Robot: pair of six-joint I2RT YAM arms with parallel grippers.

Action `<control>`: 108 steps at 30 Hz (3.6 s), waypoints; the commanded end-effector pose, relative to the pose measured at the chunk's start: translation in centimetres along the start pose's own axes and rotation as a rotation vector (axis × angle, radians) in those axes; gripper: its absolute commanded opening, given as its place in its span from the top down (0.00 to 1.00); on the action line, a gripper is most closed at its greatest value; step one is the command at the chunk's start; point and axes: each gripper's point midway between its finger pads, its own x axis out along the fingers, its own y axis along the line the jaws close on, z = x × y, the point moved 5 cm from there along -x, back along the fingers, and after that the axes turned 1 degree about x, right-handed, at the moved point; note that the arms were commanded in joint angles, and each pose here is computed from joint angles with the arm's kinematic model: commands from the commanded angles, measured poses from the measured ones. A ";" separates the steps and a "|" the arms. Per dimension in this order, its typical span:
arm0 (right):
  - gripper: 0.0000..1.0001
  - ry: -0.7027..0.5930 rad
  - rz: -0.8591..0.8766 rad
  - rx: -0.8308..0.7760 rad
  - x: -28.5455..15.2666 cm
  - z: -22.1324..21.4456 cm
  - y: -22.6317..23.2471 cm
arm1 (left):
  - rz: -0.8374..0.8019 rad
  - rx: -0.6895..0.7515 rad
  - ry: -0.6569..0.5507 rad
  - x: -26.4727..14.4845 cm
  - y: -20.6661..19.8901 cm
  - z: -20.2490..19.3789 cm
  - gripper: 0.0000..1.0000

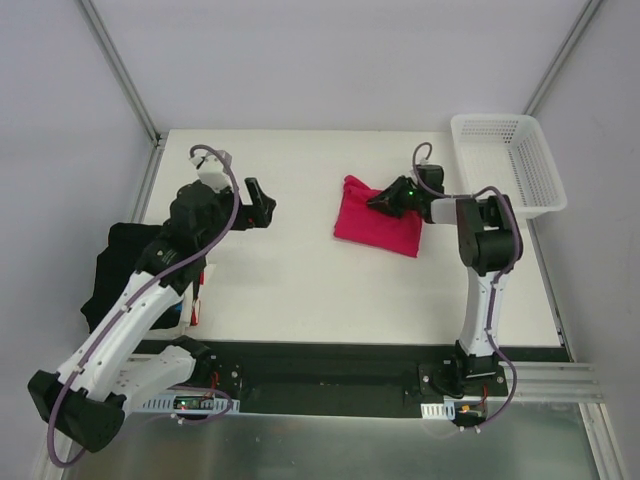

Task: Fold and stack the t-shirts
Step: Put the neatly folded tshirt into the corner of the board with both arms

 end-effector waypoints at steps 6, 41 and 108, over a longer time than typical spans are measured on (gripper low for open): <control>0.69 -0.174 -0.054 0.020 -5.2 4.2 -1.7 | 0.329 -0.026 -0.139 -7.3 4.3 2.4 0.10; 0.04 0.655 0.470 -0.269 6.9 -26.8 17.1 | 0.170 -0.017 -0.133 -9.2 2.6 1.8 0.06; 0.02 0.345 0.355 -0.240 0.9 -12.2 10.4 | 0.991 -0.538 -0.207 -4.7 21.8 -4.6 0.05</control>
